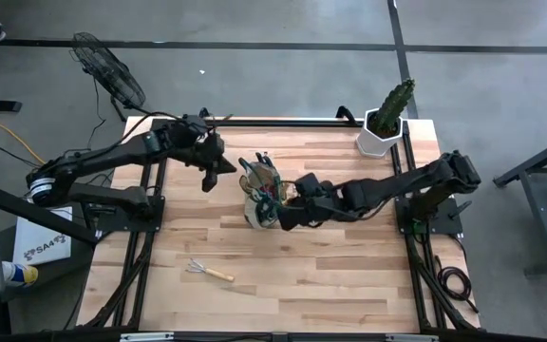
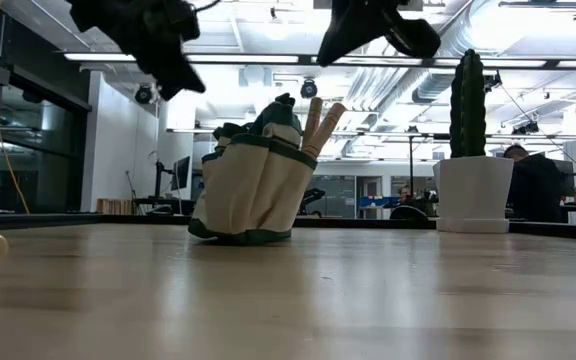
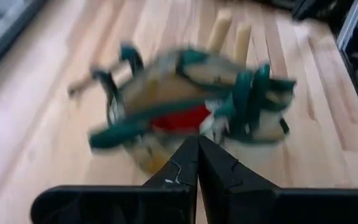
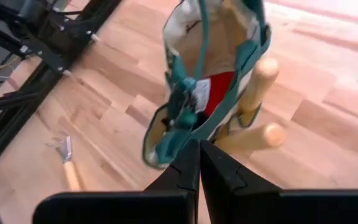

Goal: Pick & Place Garden tools in Gardening bag
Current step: Adjust the gardening bag on the table

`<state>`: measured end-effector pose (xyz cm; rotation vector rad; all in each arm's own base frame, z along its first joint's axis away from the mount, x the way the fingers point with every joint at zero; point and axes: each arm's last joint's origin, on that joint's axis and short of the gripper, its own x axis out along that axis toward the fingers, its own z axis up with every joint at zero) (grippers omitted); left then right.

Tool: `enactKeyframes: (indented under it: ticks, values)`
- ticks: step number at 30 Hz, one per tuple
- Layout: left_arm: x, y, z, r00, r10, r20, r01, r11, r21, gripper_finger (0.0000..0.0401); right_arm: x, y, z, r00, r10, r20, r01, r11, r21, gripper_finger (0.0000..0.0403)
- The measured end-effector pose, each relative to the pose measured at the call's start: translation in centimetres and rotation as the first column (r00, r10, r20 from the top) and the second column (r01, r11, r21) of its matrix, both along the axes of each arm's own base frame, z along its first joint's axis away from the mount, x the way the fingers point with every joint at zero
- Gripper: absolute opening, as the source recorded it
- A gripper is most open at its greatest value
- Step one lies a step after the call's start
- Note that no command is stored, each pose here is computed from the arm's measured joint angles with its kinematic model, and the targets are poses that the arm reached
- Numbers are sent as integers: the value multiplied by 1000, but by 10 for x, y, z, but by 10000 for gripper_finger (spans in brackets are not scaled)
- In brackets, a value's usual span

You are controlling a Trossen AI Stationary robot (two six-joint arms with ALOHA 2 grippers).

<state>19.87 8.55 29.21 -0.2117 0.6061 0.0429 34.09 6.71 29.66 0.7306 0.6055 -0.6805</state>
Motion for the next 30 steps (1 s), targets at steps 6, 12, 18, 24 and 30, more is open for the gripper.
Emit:
enactKeyframes:
  ticks: [6,12,18,24,30]
  values:
    - [12,5,6,981,-165,100,136,960,244,2,2,-20,-2,999,15,-49,-15,1000,7,4]
    - [21,10,3,969,-233,87,178,893,413,60,-4,-30,-4,990,45,-132,-42,999,24,15]
    - [34,11,-9,953,-301,-2,259,815,519,142,-11,-31,-8,975,45,-220,-41,999,21,58]
    - [56,1,-20,926,-367,-95,328,653,682,167,-14,-31,-10,965,49,-258,-45,999,24,104]
    - [70,-8,-32,911,-371,-178,376,573,728,168,-17,-31,-11,956,50,-291,-45,999,23,125]
